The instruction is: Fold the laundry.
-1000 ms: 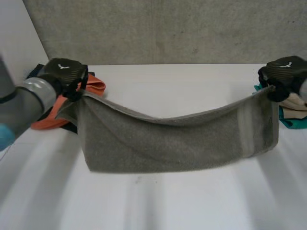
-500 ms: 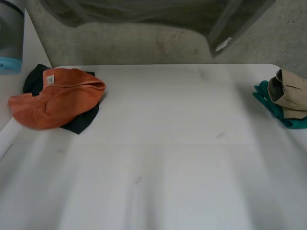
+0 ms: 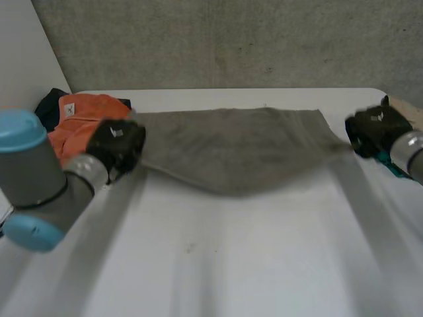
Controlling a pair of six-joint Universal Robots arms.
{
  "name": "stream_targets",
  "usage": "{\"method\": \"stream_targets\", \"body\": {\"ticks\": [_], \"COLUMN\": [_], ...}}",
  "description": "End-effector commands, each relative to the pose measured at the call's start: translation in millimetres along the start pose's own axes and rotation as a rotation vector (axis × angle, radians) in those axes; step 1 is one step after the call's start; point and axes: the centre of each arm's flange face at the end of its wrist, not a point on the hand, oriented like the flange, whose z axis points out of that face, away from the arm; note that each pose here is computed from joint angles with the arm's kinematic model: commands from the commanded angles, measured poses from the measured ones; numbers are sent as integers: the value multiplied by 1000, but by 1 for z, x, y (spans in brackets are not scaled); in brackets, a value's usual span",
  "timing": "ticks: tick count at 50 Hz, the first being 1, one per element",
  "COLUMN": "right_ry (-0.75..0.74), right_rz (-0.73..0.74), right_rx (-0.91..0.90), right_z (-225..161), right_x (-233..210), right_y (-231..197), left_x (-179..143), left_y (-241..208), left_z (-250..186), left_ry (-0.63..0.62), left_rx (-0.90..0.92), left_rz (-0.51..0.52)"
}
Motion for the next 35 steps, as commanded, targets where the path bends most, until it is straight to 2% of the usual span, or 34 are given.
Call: {"method": "stream_targets", "body": {"ticks": [1, 7, 11, 15, 21, 30, 35], "right_ry": [-119, -218, -267, -277, -252, -29, 35], "right_rz": [-150, -250, -310, -295, -238, -134, -123], "right_rx": [-311, -462, -454, -419, -358, -214, -98], "right_z": [-64, -118, -138, -142, -114, -41, -12], "right_x": [9, 23, 27, 27, 29, 23, 16], "right_y": [22, 23, 21, 19, 27, 23, 18], "left_x": [27, 34, 41, 42, 33, 6, 1], "left_y": [7, -5, -6, -8, -13, -19, -15], "left_z": [-71, -135, -172, -176, -135, -22, 15], "left_ry": [151, 224, 287, 306, 261, 76, 55], "left_rx": [-205, -347, -461, -478, -386, -171, -144], "left_rz": [45, 66, 62, 76, 123, 199, 205]}}
